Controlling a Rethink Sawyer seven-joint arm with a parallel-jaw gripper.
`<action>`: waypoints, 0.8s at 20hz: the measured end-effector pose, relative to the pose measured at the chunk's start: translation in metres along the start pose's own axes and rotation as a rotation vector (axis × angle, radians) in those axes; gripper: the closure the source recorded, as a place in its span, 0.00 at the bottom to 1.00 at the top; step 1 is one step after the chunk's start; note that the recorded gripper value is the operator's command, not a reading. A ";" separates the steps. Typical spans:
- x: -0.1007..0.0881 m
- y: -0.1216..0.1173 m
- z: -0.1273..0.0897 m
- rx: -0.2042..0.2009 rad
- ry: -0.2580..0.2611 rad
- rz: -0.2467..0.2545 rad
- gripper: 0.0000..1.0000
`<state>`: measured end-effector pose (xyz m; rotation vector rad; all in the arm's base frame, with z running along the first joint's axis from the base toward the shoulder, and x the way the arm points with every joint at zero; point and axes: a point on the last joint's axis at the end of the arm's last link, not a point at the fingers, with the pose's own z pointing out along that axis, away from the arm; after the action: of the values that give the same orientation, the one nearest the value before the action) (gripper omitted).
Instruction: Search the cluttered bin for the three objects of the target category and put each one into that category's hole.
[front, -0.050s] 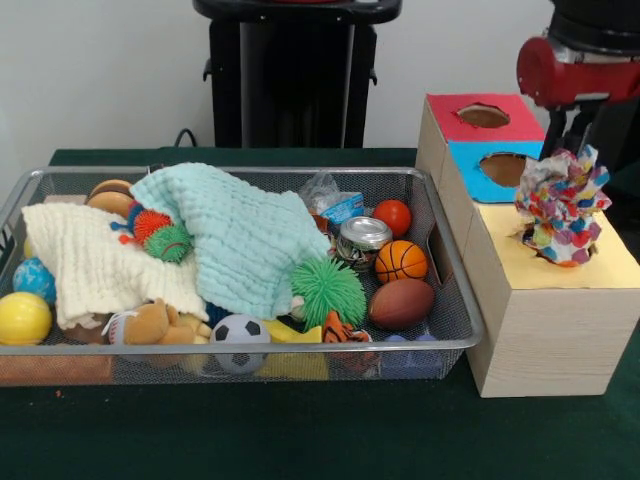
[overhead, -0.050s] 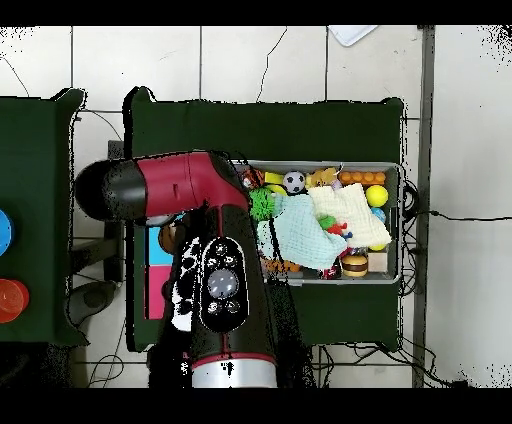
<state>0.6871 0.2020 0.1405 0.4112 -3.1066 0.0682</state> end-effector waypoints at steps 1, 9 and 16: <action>-0.001 0.000 0.007 0.000 -0.001 0.000 1.00; -0.007 0.007 0.060 -0.012 -0.007 -0.001 1.00; -0.016 0.022 0.119 -0.020 -0.037 -0.002 1.00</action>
<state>0.6968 0.2226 0.0202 0.4202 -3.1399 0.0301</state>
